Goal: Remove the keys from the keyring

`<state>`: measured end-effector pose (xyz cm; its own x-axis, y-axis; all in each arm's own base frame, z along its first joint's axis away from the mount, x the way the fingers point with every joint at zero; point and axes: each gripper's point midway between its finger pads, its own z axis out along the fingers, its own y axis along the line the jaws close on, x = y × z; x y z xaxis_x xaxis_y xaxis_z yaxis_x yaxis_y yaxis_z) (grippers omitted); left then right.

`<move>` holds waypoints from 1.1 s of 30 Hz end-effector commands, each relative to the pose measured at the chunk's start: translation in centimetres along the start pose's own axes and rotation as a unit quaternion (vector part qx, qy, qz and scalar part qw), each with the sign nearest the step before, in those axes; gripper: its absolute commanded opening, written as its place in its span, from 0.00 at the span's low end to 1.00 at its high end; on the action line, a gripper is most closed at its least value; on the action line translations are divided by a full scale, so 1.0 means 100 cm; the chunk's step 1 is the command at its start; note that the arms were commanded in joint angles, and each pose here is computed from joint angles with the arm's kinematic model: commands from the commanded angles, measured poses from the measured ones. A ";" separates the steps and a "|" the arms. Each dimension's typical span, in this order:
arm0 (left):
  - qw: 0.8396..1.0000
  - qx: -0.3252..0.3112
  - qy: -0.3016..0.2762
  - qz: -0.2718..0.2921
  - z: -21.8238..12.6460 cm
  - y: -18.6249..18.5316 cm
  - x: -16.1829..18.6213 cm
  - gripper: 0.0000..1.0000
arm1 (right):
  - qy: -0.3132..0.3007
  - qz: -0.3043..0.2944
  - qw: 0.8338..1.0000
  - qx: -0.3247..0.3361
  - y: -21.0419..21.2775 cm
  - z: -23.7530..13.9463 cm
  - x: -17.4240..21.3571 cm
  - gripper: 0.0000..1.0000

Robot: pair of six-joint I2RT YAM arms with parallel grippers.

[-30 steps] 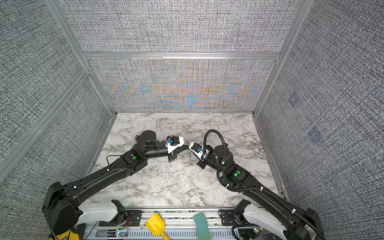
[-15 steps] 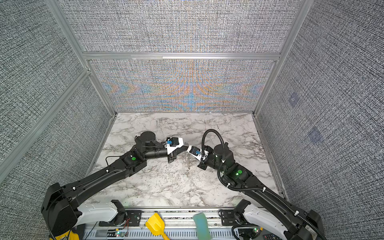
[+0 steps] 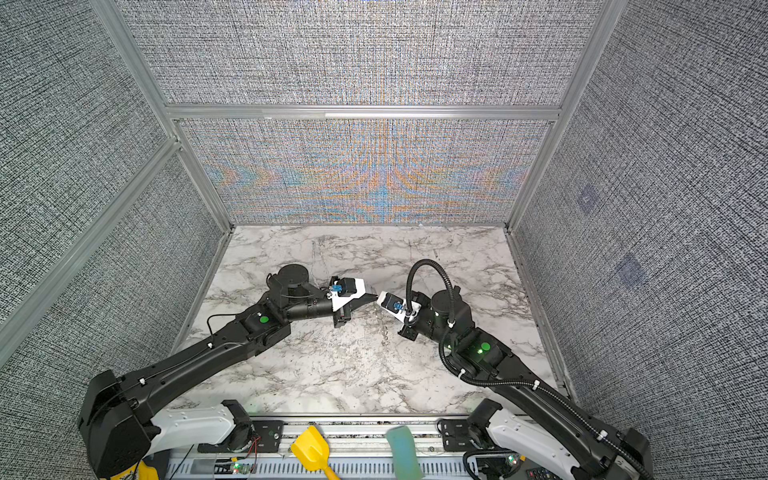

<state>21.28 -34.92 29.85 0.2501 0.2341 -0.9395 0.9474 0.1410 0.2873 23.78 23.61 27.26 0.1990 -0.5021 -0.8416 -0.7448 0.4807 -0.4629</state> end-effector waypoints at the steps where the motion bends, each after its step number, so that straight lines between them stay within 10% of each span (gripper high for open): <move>1: 0.999 -0.029 -0.012 0.021 -0.004 0.012 -0.011 0.00 | 0.032 -0.014 0.999 0.024 -0.008 -0.005 0.012 0.00; 33: 0.999 0.013 -0.014 0.047 0.005 -0.009 0.000 0.00 | -0.024 -0.007 0.998 -0.055 0.021 0.001 0.000 0.00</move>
<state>20.75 -35.25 28.38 0.2916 0.2592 -0.9207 0.9389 0.1062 0.3273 22.83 24.10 25.99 0.2213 -0.4981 -0.8384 -0.7828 0.4220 -0.4573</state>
